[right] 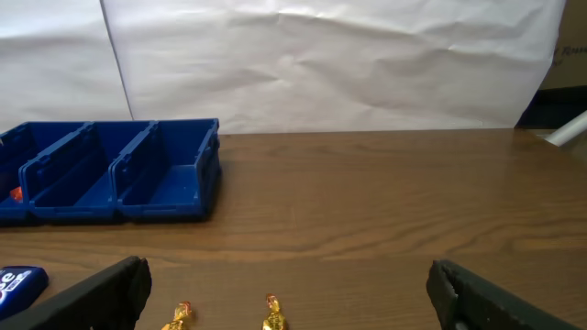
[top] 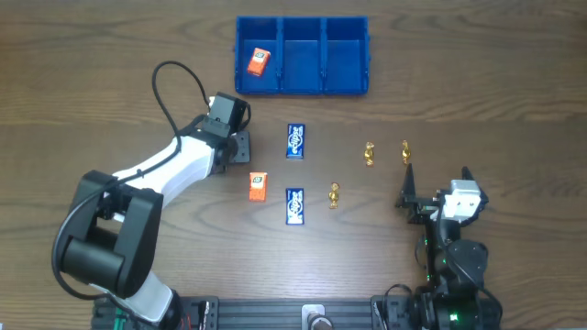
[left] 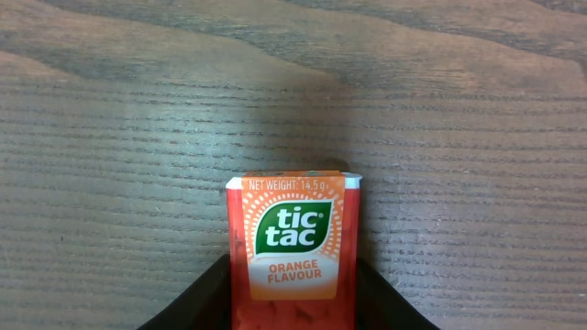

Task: Sort Candies Into Trays

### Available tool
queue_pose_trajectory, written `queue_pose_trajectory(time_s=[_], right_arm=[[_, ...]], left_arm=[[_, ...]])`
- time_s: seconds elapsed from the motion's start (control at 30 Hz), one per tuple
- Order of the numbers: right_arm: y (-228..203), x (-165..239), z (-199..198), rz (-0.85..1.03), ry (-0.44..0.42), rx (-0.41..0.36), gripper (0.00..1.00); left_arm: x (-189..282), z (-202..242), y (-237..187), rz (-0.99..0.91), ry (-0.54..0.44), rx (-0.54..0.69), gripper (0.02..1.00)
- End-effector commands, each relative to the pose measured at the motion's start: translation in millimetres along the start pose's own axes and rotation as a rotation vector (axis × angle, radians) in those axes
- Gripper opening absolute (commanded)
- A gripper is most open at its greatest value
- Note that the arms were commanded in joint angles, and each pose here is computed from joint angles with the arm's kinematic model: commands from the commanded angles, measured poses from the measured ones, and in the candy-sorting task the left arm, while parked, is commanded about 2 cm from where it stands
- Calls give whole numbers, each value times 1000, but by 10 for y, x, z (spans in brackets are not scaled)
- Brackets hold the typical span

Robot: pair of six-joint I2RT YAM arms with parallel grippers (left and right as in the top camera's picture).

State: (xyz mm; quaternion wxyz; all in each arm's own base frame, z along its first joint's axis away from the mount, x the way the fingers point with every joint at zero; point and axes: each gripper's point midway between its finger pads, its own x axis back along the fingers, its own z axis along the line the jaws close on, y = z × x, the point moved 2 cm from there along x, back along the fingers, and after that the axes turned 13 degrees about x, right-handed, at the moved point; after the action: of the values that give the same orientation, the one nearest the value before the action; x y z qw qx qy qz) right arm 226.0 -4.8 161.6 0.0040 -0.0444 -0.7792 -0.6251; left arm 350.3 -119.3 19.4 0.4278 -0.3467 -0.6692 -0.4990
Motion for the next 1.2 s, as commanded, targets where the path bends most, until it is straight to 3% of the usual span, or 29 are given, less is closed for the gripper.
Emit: queue_pose_trajectory(time_s=[0.03, 0.33, 0.5, 0.7, 0.87, 1.03, 1.13, 1.2], right_arm=[[-5, 3, -19, 1, -10, -7, 998], [-5, 3, -19, 1, -10, -7, 998], [-5, 3, -19, 1, -10, -7, 998], [-5, 3, -19, 1, -10, -7, 998], [-5, 3, -19, 1, -10, -7, 998], [-5, 3, -19, 1, -10, -7, 998], [-5, 3, -19, 1, -10, -7, 996], [-5, 3, -19, 1, -10, -7, 998]], left_arm=[[158, -58, 175, -55, -26, 17, 364], [1320, -748, 1148, -387, -108, 9, 358], [1599, -1125, 1702, -492, -111, -27, 358], [1203, -1366, 2099, -453, -92, -24, 364], [661, -1351, 2145, -369, -101, 23, 364], [416, -1259, 2126, -311, -111, 31, 378], [399, -1238, 2103, -300, -101, 26, 461], [394, -1223, 2096, -296, -95, 26, 586]])
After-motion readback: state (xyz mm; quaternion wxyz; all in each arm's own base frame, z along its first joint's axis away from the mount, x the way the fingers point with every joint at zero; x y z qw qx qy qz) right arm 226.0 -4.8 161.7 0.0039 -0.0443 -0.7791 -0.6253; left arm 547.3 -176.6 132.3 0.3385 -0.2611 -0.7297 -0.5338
